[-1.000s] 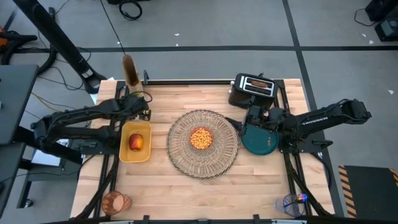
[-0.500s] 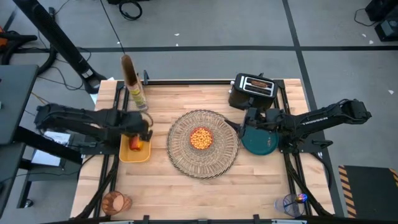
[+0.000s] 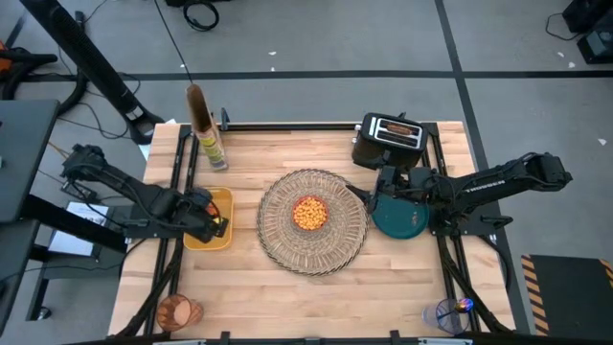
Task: Arrange a breakfast setting
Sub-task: Put the red apple to the top of the red bowl on the brown table mat
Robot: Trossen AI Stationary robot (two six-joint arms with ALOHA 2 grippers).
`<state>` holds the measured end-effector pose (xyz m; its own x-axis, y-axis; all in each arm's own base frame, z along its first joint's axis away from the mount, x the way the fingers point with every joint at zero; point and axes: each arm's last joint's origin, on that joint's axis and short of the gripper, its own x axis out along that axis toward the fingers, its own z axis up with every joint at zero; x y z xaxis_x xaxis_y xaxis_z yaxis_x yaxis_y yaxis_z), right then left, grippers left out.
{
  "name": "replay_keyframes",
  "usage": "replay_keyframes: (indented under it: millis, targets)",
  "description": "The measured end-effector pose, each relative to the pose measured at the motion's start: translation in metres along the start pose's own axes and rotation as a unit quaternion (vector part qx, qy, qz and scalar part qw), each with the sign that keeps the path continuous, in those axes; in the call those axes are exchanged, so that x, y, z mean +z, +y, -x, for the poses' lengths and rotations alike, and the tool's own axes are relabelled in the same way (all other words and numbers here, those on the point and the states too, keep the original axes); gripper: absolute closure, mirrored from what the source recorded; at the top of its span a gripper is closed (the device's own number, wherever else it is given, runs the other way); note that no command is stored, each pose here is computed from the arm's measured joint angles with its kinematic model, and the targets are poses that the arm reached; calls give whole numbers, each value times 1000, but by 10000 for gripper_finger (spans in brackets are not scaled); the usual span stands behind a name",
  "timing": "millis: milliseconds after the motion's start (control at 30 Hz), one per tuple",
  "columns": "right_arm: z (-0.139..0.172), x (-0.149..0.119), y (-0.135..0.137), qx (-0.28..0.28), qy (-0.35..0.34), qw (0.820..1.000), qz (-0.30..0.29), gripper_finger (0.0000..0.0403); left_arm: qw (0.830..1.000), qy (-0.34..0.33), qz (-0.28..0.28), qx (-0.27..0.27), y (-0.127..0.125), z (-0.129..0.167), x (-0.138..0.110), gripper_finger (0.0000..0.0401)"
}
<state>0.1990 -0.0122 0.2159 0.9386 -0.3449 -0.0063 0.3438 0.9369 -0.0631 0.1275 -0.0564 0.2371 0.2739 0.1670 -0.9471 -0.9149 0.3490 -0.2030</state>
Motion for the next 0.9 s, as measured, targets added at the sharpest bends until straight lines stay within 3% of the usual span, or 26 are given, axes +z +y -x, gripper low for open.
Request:
replay_keyframes:
  millis: [267, 500, 733, 900]
  targets:
    - [0, 0, 0, 2, 1, 1000, -8, 25, 999, 31, 22, 29, 5, -8, 5, 103]
    - [0, -5, 2, 37, 25, 999, -2, 25, 995, 27, 71, 58, 9, -11, 19, 72]
    - [1, -9, 4, 45, 43, 998, -8, 25, 986, 46, 132, 91, 15, -14, 34, 67]
    - [3, -10, 9, 59, 50, 997, -4, 25, 984, 41, 142, 100, 16, -17, 41, 67]
